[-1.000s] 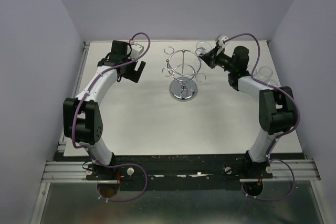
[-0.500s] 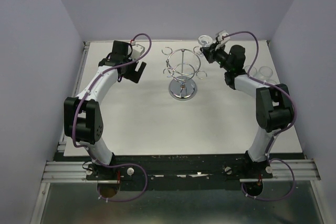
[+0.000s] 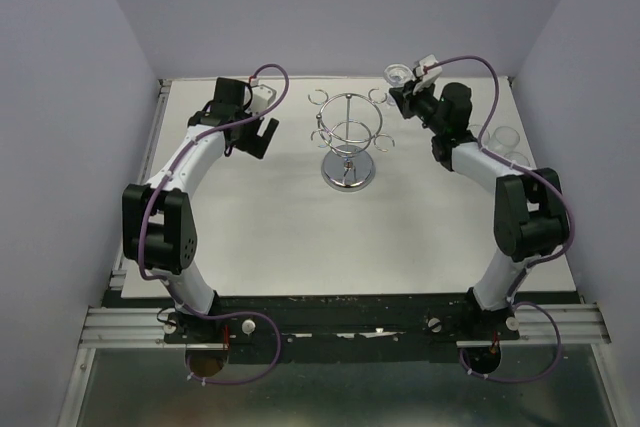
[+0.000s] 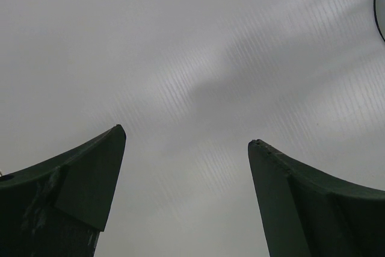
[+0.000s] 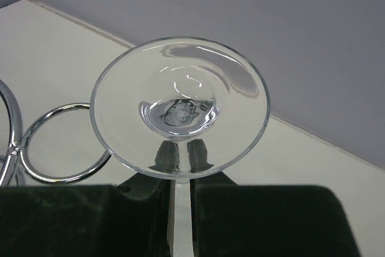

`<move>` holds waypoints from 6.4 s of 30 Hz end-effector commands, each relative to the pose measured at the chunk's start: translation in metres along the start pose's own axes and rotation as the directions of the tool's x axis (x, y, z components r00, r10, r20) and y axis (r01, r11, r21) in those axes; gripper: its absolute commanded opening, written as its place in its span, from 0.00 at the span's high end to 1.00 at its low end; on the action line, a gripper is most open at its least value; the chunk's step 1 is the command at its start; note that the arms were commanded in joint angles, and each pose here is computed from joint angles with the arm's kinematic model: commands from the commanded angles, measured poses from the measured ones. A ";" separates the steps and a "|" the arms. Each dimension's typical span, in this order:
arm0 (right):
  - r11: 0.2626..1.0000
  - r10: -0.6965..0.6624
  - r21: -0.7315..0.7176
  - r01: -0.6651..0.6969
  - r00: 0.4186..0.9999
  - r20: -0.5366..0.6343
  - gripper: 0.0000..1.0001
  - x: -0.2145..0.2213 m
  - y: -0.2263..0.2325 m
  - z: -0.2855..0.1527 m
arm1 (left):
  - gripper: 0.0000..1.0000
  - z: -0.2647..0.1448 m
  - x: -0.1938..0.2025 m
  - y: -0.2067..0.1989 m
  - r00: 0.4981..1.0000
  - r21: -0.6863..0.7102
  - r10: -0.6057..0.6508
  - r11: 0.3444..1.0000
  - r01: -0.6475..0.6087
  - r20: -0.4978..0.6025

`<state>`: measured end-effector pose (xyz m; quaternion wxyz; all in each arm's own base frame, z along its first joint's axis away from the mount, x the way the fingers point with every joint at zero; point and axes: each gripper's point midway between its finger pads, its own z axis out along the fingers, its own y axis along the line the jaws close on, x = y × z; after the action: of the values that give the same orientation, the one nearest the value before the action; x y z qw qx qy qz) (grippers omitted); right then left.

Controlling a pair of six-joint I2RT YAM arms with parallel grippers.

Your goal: Take the wine glass off the wine glass rack

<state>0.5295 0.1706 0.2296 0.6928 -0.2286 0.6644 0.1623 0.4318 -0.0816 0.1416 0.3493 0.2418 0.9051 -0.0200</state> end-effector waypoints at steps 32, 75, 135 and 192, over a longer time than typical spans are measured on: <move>0.654 0.239 -0.418 -0.630 0.697 -0.677 0.99 -0.030 0.206 -0.255 | 0.16 -0.193 0.014 -0.180 0.679 0.233 0.383 0.739 -0.632 0.627; 0.413 0.452 -0.110 -0.904 0.308 -0.837 0.99 0.070 0.253 -0.319 | 0.53 -0.094 0.008 -0.393 0.546 0.351 0.501 0.434 -0.830 0.671; 0.786 0.322 -0.185 -0.590 0.646 -0.692 0.08 0.045 0.183 -0.270 | 1.00 -0.087 0.108 -0.282 0.962 0.702 0.184 0.657 -0.274 0.202; 0.314 -0.667 -0.747 0.586 0.696 0.265 0.00 0.018 0.277 -0.251 | 1.00 -0.054 0.109 -0.251 0.901 0.818 -0.348 0.417 0.395 -0.258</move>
<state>0.1643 0.2626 0.1815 0.4759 -0.7583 0.4151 0.1620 0.2130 -0.2397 0.0633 0.1429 0.1607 0.8377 -0.5020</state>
